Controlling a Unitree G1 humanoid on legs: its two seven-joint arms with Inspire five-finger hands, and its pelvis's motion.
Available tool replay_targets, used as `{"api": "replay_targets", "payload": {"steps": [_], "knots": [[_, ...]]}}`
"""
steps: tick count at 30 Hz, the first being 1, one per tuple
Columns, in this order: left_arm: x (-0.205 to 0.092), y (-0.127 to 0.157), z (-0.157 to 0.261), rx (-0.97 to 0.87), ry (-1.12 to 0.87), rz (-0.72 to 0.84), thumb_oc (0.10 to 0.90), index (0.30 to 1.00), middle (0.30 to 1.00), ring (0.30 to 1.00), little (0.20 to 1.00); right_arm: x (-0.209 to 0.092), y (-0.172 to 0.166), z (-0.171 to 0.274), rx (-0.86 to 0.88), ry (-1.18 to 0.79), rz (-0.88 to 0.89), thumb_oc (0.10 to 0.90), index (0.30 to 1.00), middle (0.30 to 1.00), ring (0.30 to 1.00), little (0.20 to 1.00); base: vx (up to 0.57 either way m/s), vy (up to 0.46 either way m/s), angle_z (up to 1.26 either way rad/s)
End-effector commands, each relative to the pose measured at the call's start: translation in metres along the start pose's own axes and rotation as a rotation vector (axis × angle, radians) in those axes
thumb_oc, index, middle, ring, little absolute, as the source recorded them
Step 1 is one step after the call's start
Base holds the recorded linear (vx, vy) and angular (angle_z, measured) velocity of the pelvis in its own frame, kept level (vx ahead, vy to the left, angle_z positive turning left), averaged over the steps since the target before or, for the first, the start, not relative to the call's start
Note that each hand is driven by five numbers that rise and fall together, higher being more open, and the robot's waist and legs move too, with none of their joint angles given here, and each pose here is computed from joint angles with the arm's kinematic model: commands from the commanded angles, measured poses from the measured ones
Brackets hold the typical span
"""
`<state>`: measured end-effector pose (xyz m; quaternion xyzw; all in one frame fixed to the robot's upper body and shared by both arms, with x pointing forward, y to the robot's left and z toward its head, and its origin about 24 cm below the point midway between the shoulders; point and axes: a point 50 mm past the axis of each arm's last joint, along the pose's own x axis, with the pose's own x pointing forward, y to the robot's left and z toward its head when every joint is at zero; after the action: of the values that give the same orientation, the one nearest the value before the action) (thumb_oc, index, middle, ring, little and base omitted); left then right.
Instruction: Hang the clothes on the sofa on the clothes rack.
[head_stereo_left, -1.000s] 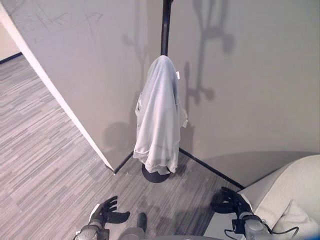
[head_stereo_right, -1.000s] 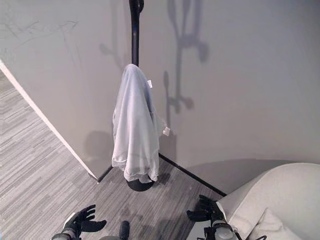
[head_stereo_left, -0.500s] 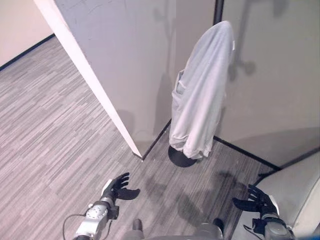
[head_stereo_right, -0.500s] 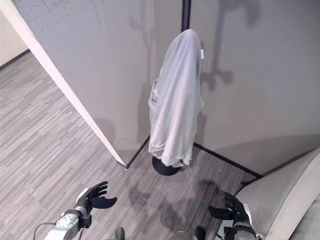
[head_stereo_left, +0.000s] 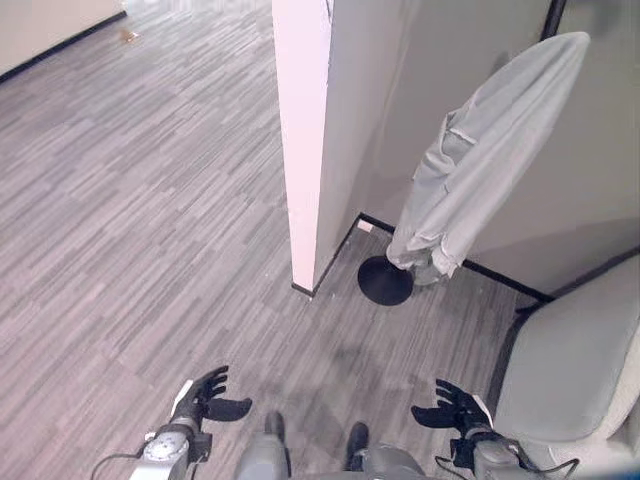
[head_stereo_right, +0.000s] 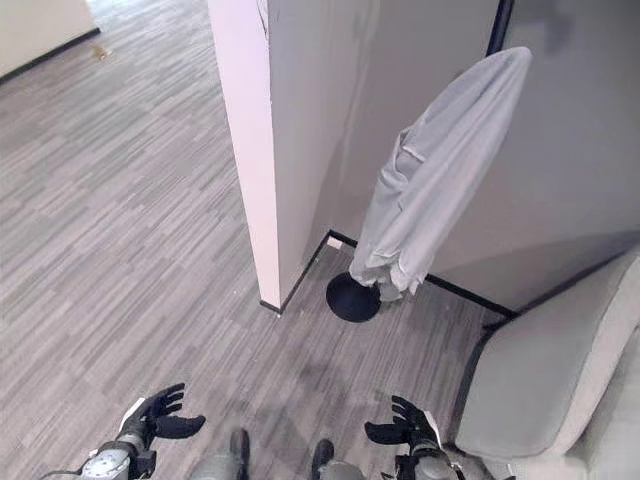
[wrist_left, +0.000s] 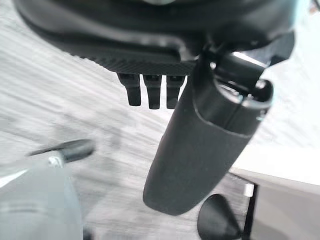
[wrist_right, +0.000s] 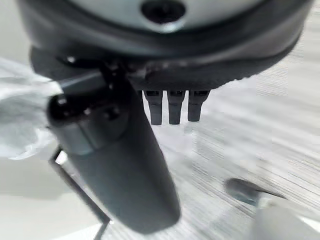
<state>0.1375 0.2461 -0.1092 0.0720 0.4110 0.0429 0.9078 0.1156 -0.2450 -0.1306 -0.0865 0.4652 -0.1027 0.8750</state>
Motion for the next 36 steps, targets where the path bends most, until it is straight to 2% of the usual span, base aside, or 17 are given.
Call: {"api": "replay_targets", "payload": {"steps": [1, 13, 17, 20, 25, 36], "knots": [[0.004, 0.007, 0.037, 0.044, -0.167, 0.027, 0.800, 0.900, 0.900, 0.900, 0.900, -0.001, -0.023, -0.002, -0.038, -0.009, -0.062, 0.800, 0.900, 0.900, 0.900, 0.900, 0.01, -0.018, -0.25], [0.007, -0.001, 0.025, 0.065, -0.113, 0.008, 0.800, 0.900, 0.900, 0.900, 0.900, -0.006, -0.020, -0.033, -0.013, 0.104, -0.041, 0.800, 0.900, 0.900, 0.900, 0.900, 0.02, -0.008, -0.15], [0.009, -0.001, -0.001, 0.133, 0.004, 0.021, 0.800, 0.900, 0.900, 0.900, 0.900, -0.006, -0.018, -0.033, -0.028, 0.104, -0.030, 0.800, 0.900, 0.900, 0.900, 0.900, 0.04, 0.015, -0.19], [0.007, 0.000, -0.033, 0.171, 0.155, 0.046, 0.800, 0.900, 0.900, 0.900, 0.900, -0.003, -0.019, -0.021, -0.052, 0.060, -0.027, 0.800, 0.900, 0.900, 0.900, 0.900, 0.06, 0.032, -0.12], [0.004, -0.001, -0.045, 0.132, 0.201, 0.054, 0.800, 0.900, 0.900, 0.900, 0.900, 0.004, -0.017, 0.001, -0.084, -0.005, -0.011, 0.800, 0.900, 0.900, 0.900, 0.900, 0.02, 0.013, 0.10], [0.008, -0.011, -0.035, 0.104, 0.150, 0.043, 0.800, 0.900, 0.900, 0.900, 0.900, 0.010, -0.003, 0.028, -0.178, -0.083, 0.025, 0.800, 0.900, 0.900, 0.900, 0.900, 0.03, 0.010, 0.26]]}}
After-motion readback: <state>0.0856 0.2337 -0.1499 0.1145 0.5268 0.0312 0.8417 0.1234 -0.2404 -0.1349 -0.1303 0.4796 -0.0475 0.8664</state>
